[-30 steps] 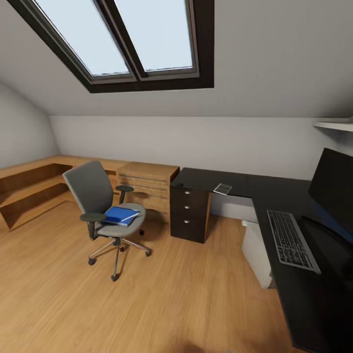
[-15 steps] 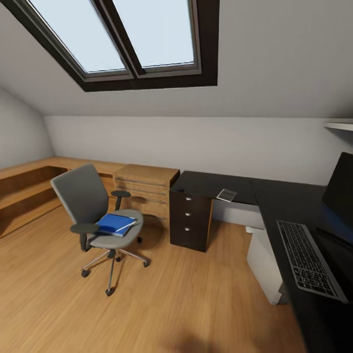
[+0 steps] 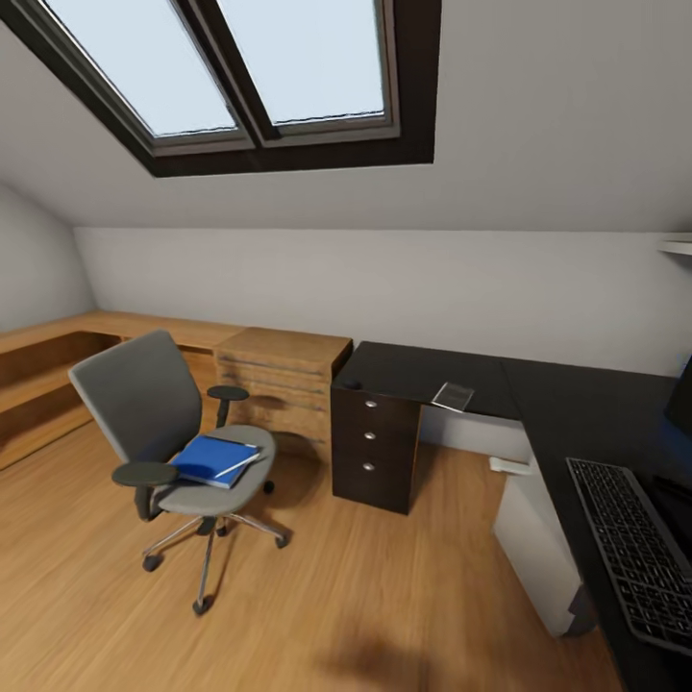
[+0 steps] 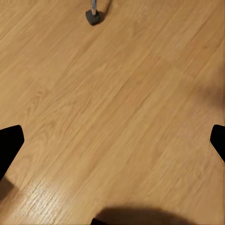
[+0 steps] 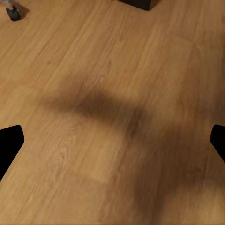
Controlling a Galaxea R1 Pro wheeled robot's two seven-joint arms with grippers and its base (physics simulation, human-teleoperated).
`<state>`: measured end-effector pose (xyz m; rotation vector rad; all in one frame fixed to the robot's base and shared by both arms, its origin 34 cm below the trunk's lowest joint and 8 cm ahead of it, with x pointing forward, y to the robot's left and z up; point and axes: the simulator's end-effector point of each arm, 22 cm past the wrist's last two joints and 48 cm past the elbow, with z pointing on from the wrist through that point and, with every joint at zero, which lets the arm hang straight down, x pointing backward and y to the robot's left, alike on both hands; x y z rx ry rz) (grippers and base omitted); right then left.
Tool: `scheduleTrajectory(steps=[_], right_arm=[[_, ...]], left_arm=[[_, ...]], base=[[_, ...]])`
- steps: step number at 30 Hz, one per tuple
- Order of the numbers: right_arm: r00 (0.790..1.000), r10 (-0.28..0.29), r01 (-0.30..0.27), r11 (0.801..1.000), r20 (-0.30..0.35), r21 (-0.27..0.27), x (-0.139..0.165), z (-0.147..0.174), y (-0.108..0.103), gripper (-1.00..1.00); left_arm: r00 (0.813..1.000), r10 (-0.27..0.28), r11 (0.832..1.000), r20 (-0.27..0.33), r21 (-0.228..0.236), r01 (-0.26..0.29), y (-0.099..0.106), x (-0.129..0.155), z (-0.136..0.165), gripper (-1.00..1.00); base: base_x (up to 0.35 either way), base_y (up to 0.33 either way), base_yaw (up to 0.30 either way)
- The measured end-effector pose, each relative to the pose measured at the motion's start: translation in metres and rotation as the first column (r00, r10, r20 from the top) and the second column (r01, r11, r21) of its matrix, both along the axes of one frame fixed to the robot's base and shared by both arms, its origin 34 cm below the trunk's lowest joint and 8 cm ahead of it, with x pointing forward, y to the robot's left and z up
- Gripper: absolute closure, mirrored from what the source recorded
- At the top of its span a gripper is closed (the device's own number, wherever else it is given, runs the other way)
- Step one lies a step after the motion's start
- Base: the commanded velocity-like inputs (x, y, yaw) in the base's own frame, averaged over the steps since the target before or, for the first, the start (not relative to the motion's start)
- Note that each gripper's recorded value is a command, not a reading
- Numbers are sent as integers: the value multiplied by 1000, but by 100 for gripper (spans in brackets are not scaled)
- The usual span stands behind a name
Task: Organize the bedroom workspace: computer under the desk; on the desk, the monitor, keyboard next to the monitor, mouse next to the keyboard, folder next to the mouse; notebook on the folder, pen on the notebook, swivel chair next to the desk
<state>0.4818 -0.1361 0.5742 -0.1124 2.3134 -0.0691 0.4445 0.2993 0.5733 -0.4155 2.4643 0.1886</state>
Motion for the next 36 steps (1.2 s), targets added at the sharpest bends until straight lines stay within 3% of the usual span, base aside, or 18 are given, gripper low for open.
scheduleTrajectory(steps=[36], right_arm=[[999,-7,6,1000,40,16,6,7,2,-100]], left_arm=[[1000,4,1000,31,5,-5,1,5,4,-100]], base=[[336,0,0]])
